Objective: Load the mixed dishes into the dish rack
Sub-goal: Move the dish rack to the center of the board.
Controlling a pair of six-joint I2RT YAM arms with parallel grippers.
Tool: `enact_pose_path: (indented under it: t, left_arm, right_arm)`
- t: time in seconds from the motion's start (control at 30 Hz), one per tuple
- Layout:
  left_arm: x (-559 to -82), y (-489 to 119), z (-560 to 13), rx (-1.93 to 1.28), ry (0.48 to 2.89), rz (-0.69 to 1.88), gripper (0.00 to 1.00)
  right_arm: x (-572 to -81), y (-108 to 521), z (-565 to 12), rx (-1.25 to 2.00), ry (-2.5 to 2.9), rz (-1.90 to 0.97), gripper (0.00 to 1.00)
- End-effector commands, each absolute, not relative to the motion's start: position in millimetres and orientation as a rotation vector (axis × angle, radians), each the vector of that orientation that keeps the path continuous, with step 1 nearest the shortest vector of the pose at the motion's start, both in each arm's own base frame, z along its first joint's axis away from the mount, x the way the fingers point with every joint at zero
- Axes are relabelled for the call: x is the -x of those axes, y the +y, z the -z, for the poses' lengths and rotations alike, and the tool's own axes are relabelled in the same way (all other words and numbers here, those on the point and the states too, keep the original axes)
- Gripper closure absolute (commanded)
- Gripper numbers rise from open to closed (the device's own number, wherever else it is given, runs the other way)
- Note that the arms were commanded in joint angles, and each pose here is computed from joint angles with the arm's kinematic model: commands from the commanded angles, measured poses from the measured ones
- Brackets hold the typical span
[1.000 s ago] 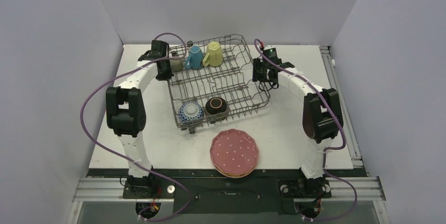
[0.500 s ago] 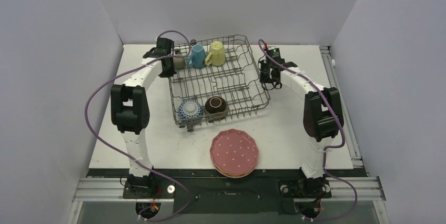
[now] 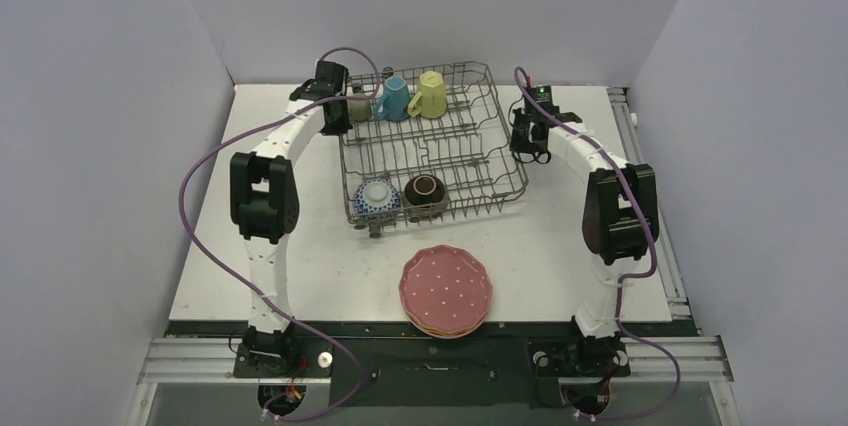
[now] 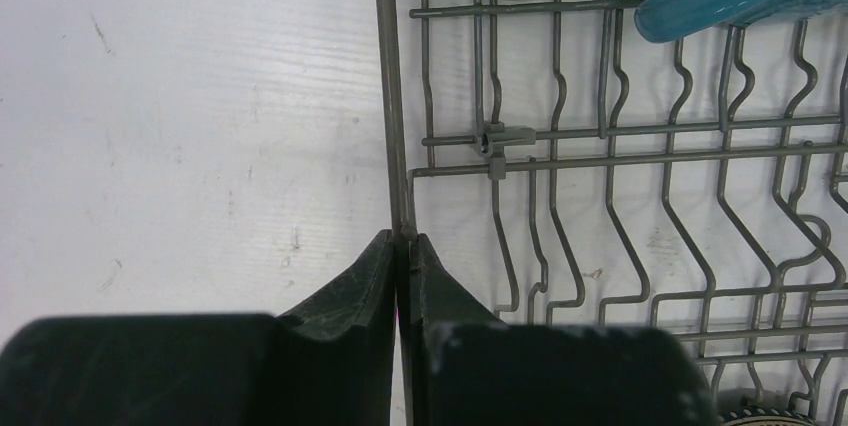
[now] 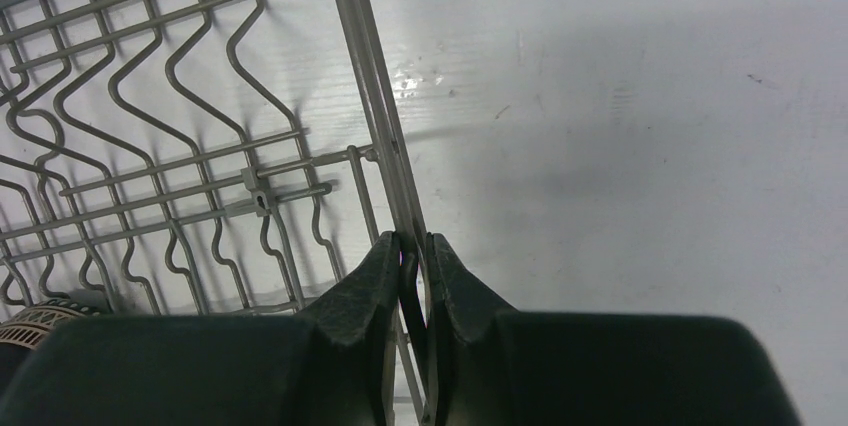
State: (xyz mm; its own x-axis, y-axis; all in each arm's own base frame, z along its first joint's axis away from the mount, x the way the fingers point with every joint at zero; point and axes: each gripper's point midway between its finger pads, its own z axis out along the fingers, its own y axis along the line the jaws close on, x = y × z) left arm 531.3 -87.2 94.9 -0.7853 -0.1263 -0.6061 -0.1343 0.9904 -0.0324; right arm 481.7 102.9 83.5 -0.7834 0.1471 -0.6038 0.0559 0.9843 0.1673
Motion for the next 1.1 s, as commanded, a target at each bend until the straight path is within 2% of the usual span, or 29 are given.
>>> enact_pose_path:
  t: [0.0,0.17,0.37,0.43,0.47,0.53,0.6,0.67,0.73,0.8,0.97,1.07]
  left_arm:
    - [-545,-178,-135,0.027,2.396,0.289,1.00]
    - [-541,-195,-137,0.017,2.399,0.363,1.00]
    - [-530,-189,-132,0.058,2.437,0.379,1.00]
    - [-527,-183,-131,0.083,2.450,0.381,0.87]
    - [-527,-178,-131,0.095,2.453,0.379,0.77]
    - [-525,-173,-135,0.108,2.452,0.378,0.65]
    - [-524,-167,-139,0.117,2.451,0.368,0.56]
    - [-522,-161,-143,0.127,2.449,0.347,0.52]
    - [-520,-157,-149,0.130,2.446,0.331,0.50]
    - [-517,-152,-156,0.133,2.443,0.305,0.49]
    - [-503,-130,-165,0.139,2.450,0.174,0.46]
    - [-491,-117,-170,0.158,2.440,0.103,0.43]
  right_arm:
    - [-518,84,-108,-0.272,2.352,-0.166,1.00]
    - [-524,66,-105,-0.312,2.360,-0.128,1.00]
    - [-523,60,-98,-0.336,2.366,-0.127,1.00]
    - [-522,61,-99,-0.338,2.365,-0.141,1.00]
    - [-522,62,-98,-0.341,2.366,-0.146,1.00]
    - [-521,62,-98,-0.349,2.360,-0.149,1.00]
    - [-520,60,-99,-0.355,2.355,-0.142,1.00]
    - [-521,58,-99,-0.362,2.352,-0.134,0.99]
    - [-521,57,-101,-0.371,2.348,-0.134,0.82]
    - [-521,56,-105,-0.377,2.341,-0.137,0.73]
    - [-518,42,-126,-0.406,2.297,-0.075,0.63]
    - [-515,36,-141,-0.421,2.268,-0.067,0.51]
